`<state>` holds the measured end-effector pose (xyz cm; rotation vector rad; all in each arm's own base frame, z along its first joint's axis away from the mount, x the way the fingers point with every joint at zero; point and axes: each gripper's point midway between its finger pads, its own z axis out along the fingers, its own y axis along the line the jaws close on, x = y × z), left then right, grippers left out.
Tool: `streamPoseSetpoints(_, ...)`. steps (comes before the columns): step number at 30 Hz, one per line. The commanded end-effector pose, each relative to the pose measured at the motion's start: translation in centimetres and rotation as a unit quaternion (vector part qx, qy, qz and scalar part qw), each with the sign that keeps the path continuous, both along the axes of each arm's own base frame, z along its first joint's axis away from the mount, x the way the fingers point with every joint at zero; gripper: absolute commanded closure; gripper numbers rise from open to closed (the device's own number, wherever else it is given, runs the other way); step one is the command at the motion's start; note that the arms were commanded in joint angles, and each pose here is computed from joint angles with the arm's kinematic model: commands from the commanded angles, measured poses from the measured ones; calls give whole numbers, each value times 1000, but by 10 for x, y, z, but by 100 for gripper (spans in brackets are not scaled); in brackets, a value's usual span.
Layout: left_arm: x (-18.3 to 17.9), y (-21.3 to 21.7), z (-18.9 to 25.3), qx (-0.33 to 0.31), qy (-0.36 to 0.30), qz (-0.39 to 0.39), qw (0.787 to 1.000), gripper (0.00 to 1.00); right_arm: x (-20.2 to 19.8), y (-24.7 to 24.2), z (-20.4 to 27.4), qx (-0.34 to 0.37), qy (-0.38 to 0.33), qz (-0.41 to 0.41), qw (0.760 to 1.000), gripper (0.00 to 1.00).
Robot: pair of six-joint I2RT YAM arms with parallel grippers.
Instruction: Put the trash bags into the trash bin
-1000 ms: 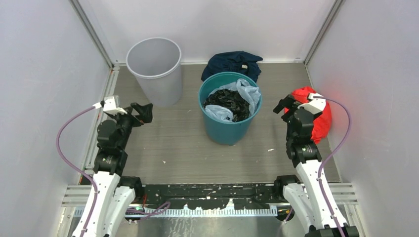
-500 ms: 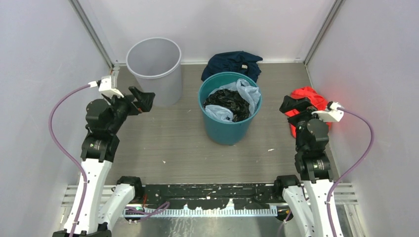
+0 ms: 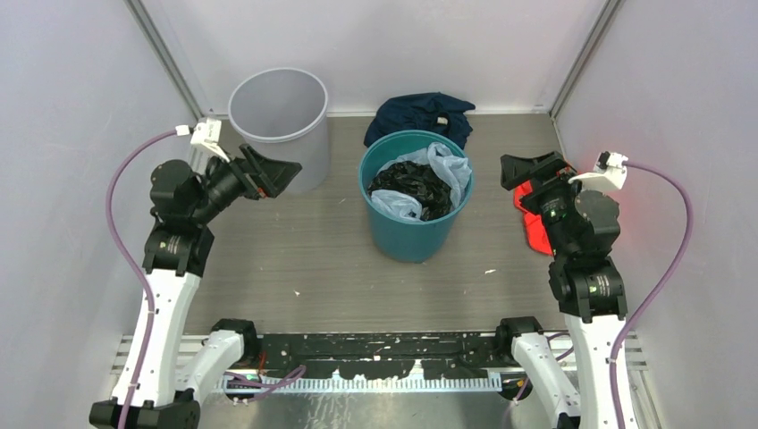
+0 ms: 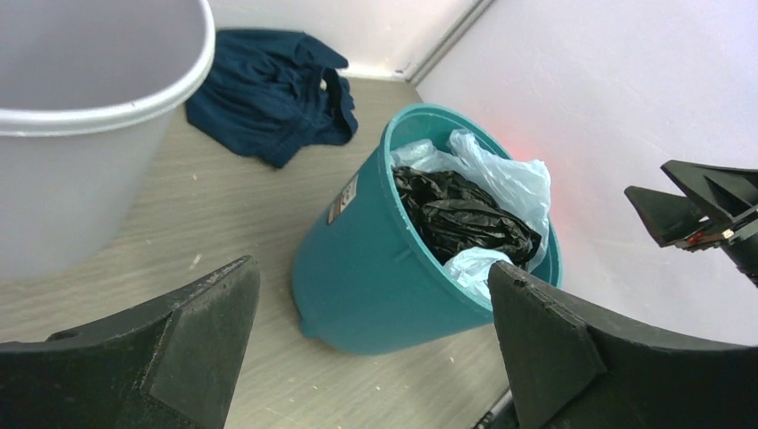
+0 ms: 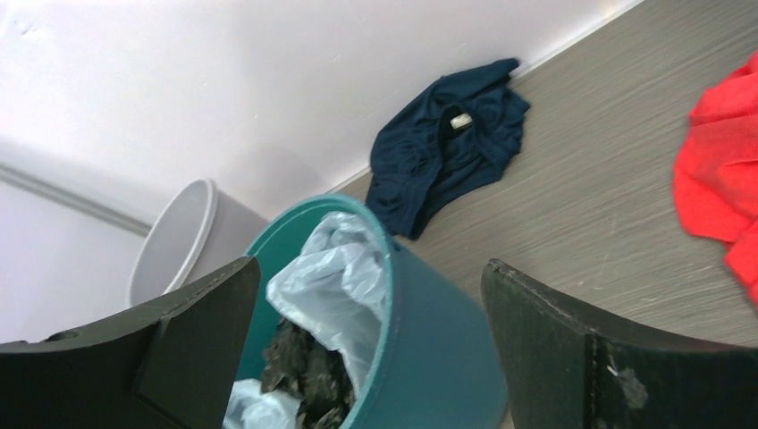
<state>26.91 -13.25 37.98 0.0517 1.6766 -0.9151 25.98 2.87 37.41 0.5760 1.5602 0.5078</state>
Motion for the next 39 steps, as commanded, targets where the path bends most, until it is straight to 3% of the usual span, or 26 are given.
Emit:
streamPoseSetpoints(1, -7, -13, 26, -33, -14, -34, 999, 0, -10, 31, 20, 24, -18, 86, 996, 0)
streamPoseSetpoints(4, -8, -10, 28, -6, -12, -9, 1000, 0, -6, 39, 15, 44, -23, 105, 993, 0)
streamPoseSetpoints(12, -17, -35, 19, 147, 0, 16, 989, 0, 8, 37, 8, 6, 4, 104, 995, 0)
streamPoseSetpoints(19, -12, -46, 7, 274, -8, 85, 958, 0, 14, 41, -8, -13, 39, 120, 992, 1)
streamPoseSetpoints(23, -4, -51, 2, 279, 9, 93, 956, 0, 17, 37, -18, -24, 57, 113, 992, 1)
streamPoseSetpoints(30, -2, -50, 20, 227, 0, 106, 968, 0, 20, 32, -31, -37, 74, 104, 991, 1)
streamPoseSetpoints(39, 6, -48, 9, 248, 22, 109, 962, 0, 27, 38, -47, -22, 105, 116, 987, 1)
